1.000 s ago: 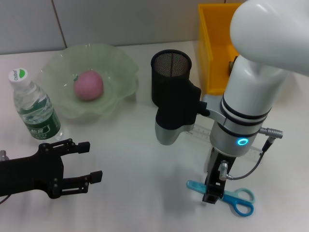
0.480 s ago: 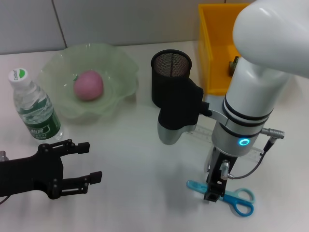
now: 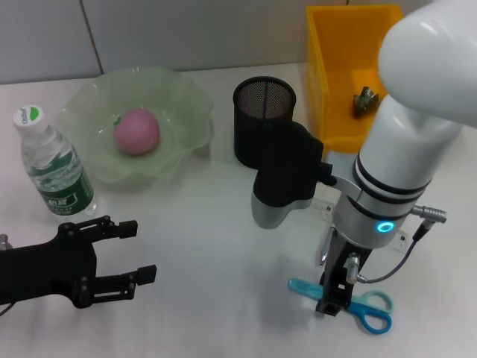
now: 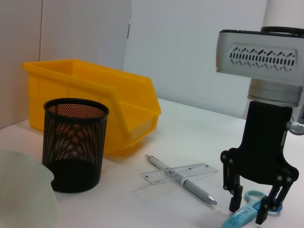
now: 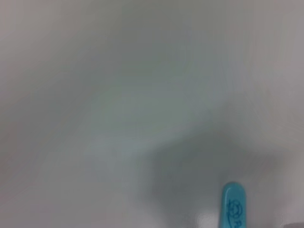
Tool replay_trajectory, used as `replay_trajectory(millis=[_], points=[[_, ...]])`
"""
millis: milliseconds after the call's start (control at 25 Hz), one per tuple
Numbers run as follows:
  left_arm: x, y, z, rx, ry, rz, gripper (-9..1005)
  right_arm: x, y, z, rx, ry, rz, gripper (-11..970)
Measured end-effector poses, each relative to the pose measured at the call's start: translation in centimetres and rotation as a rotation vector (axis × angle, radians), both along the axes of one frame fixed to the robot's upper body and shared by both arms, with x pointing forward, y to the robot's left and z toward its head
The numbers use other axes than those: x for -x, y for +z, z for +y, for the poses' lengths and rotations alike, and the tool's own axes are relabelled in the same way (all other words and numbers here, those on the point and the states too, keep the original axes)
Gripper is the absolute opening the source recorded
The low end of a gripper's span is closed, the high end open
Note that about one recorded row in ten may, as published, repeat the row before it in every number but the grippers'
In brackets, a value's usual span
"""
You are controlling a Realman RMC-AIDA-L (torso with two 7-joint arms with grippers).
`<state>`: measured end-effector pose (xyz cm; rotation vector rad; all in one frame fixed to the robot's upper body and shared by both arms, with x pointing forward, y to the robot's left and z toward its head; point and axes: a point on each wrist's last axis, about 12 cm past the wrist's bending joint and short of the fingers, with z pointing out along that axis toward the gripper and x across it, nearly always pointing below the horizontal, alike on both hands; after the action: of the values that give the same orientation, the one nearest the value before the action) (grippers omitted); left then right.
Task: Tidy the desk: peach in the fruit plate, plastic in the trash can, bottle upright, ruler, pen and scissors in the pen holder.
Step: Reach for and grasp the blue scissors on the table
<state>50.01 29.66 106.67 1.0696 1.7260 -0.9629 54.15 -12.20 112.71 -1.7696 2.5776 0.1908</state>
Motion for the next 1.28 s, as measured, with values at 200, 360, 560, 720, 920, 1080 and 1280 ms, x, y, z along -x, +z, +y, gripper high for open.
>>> replay_trajectory(millis=[200,360,560,720,920,1080,1280], points=[[0.0,0.0,0.1,-0.002,0.001,-0.001,814,0.4,0.0,-0.4,0.019,0.007,-0.034,391],[0.0,0.0,0.1,-0.003,0.001,0.000,814,0.6,0.1,-0.4,0.023,0.009,-0.049,391],[0.0,0.0,0.1,-0.002,0.002,0.001,814,0.8,0.1,-0.6,0.026,0.007,-0.044,391],[0.0,0.0,0.1,-0.002,0.003,0.000,814,1.2,0.2,-0.6,0.020,0.010,-0.044,391],[-0.1,0.1,0.1,-0.002,0.003,-0.001,815,1.7,0.0,-0.4,0.033,0.017,-0.048,390],[-0.1,0.1,0.1,-0.003,0.003,-0.001,815,1.6,-0.1,-0.5,0.039,0.013,-0.056,389],[-0.1,0.1,0.2,-0.006,0.004,-0.001,815,1.5,-0.1,-0.4,0.033,0.012,-0.066,389]])
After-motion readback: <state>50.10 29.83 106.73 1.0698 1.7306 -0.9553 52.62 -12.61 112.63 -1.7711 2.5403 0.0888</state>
